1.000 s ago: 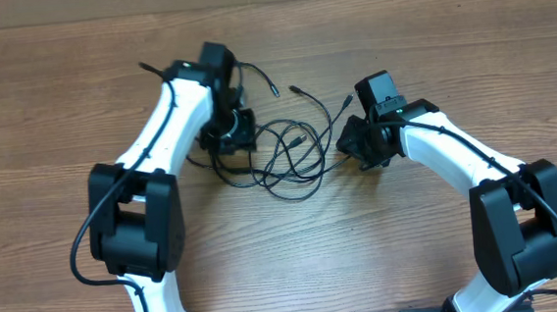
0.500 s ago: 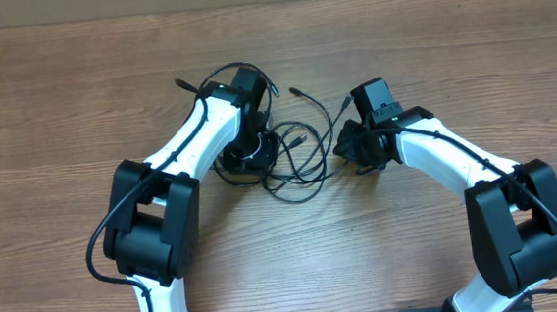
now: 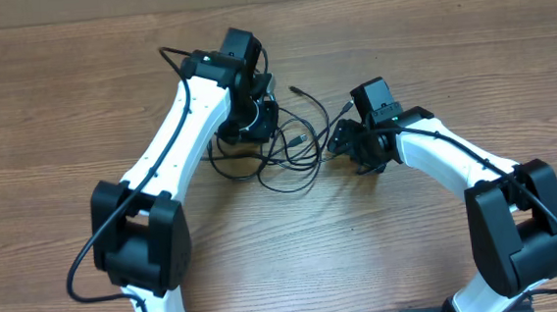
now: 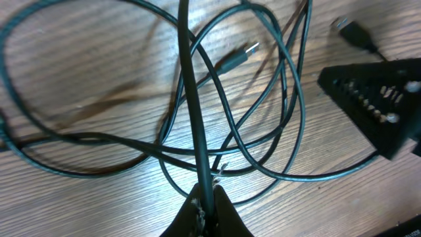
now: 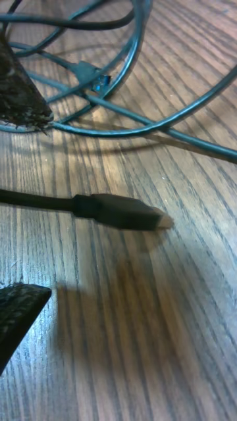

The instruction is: Untangle cables

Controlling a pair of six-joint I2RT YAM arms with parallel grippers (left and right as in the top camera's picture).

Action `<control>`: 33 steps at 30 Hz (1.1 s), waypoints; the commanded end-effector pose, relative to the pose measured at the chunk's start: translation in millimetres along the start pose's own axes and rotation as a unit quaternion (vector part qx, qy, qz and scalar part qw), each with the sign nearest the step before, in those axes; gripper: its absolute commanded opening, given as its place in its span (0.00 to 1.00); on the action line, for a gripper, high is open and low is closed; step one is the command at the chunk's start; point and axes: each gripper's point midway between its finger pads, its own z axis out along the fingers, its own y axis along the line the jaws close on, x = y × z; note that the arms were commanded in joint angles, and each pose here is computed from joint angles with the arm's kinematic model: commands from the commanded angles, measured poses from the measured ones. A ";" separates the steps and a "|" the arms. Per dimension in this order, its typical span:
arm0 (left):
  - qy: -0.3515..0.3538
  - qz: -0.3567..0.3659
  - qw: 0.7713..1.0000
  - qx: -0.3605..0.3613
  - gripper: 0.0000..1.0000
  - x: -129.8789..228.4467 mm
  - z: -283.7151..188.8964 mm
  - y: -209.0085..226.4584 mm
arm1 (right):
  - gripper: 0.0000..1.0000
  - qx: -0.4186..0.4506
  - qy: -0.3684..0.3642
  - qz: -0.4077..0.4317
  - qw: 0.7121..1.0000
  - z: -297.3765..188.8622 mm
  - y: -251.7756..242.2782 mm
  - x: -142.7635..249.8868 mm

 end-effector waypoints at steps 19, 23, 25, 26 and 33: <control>-0.204 0.125 0.971 -0.021 0.04 -3.6 -148.4 -23.0 | 1.00 -0.156 0.042 -0.127 0.979 -7.2 57.7 15.4; -0.192 0.179 0.965 0.017 0.04 2.2 -144.2 -38.2 | 1.00 -0.253 0.061 -0.184 0.948 -22.4 90.4 26.4; -0.192 0.185 0.964 0.017 0.04 2.4 -144.0 -38.4 | 1.00 -0.272 0.065 -0.200 0.939 -26.4 96.1 29.5; -0.192 0.185 0.964 0.017 0.04 2.5 -144.0 -38.7 | 1.00 -0.272 0.065 -0.200 0.939 -26.4 96.1 29.6; -0.185 0.189 0.964 0.023 0.04 2.3 -139.4 -39.8 | 1.00 -0.308 0.080 -0.238 0.918 -34.1 103.1 40.4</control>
